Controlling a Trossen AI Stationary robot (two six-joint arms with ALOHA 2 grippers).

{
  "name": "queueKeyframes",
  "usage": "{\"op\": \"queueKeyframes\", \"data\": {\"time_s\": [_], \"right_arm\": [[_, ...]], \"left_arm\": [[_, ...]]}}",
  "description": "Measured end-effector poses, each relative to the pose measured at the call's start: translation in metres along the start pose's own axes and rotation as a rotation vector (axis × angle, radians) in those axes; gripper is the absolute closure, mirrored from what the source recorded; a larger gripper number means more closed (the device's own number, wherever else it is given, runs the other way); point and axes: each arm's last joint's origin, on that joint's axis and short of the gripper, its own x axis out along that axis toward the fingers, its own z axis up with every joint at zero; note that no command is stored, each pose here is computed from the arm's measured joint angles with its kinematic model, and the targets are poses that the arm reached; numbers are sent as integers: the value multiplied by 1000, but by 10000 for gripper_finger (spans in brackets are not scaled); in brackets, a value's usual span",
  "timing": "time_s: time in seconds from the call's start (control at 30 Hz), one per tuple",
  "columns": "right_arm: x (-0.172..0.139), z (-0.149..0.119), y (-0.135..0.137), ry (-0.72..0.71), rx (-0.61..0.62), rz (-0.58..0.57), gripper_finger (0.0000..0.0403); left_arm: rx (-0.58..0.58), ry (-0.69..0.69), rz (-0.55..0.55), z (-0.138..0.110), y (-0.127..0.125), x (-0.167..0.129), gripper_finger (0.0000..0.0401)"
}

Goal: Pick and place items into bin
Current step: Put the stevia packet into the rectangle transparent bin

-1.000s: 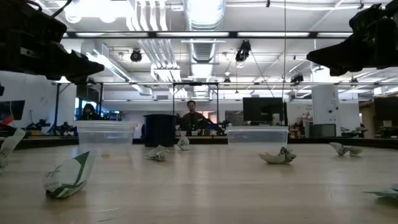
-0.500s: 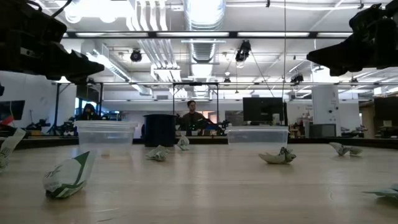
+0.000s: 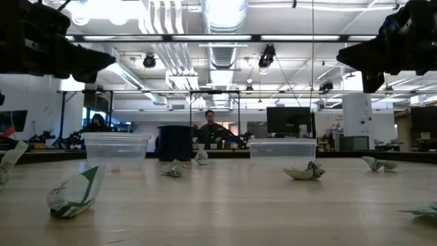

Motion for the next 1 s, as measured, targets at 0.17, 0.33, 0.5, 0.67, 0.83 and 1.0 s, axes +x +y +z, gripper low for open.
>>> {"op": "queueKeyframes", "data": {"time_s": [0.17, 0.33, 0.5, 0.67, 0.83, 1.0], "right_arm": [[0, 1, 0, -10, -7, 3, 344], [0, 1, 0, -14, -115, 2, 344], [0, 1, 0, -14, -63, 6, 344], [1, 2, 2, -13, -65, 42, 344], [3, 5, 6, -25, -99, 140, 344], [7, 12, 12, -92, -141, 248, 344]], "left_arm": [[-10, -154, 21, 15, 2, -1, 323], [-19, -285, 40, 27, 4, -4, 323], [-19, -399, 18, 37, 5, -8, 323], [13, -394, -163, 35, -1, -6, 323], [0, -420, -208, 38, -2, -3, 323], [-66, -453, -262, 42, -3, 2, 323]]}}
